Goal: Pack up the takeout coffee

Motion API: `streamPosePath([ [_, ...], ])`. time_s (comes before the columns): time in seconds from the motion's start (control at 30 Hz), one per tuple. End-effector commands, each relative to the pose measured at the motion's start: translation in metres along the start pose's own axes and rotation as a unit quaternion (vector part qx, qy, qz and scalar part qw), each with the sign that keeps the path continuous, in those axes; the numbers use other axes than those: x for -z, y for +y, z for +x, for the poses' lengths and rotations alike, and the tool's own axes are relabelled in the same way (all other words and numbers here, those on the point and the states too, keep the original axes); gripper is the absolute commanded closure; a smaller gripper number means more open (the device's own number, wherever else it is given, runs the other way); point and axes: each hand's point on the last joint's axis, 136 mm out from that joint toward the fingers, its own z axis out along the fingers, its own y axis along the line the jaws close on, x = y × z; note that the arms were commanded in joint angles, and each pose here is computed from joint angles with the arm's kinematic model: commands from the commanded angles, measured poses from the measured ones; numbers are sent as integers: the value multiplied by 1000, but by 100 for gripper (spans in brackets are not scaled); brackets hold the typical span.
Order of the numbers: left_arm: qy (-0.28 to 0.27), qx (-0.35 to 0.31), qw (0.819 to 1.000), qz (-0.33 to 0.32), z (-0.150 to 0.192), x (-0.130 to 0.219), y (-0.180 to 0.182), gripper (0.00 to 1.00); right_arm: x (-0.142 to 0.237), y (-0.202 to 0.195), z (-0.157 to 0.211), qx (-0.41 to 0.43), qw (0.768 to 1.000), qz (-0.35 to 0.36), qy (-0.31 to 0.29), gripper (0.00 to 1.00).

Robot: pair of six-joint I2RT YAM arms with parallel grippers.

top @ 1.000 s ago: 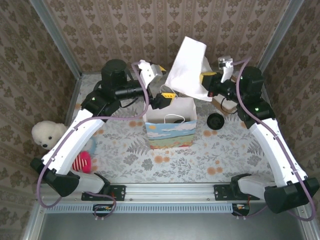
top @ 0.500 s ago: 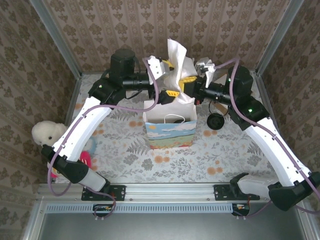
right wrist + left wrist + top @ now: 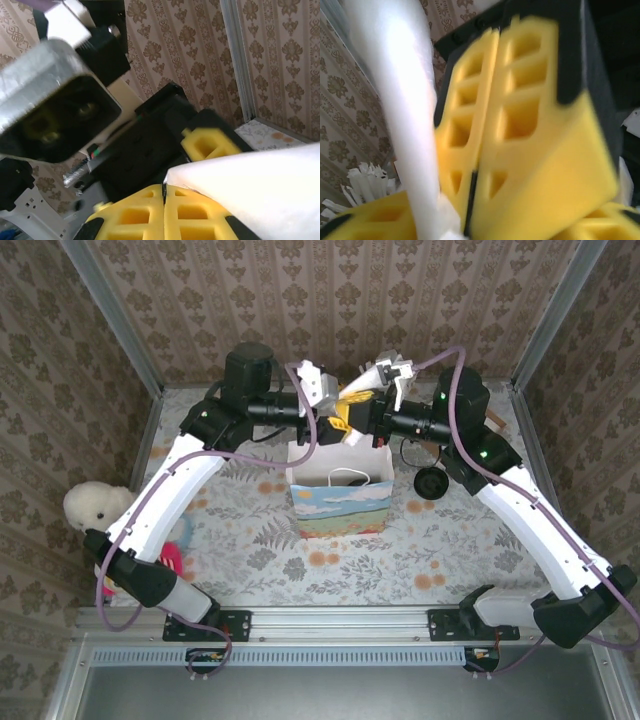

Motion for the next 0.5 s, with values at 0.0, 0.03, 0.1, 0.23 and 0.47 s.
streamPosePath([
  [0.0,-5,6,1000,-16,3,14,-1,62,6,20,-23,5,999,-26,-27,100],
  [0.03,-3,7,1000,-23,6,17,-1,67,8,19,-23,3,999,-21,-26,100],
  [0.1,-1,6,999,-33,8,22,-1,76,11,19,-23,0,1000,-11,-21,97],
  [0.23,9,6,999,-49,13,30,-2,95,18,22,-19,-4,1000,-2,-7,59],
  [0.47,46,28,998,-35,32,47,-24,100,53,1,-11,38,992,121,-2,0],
])
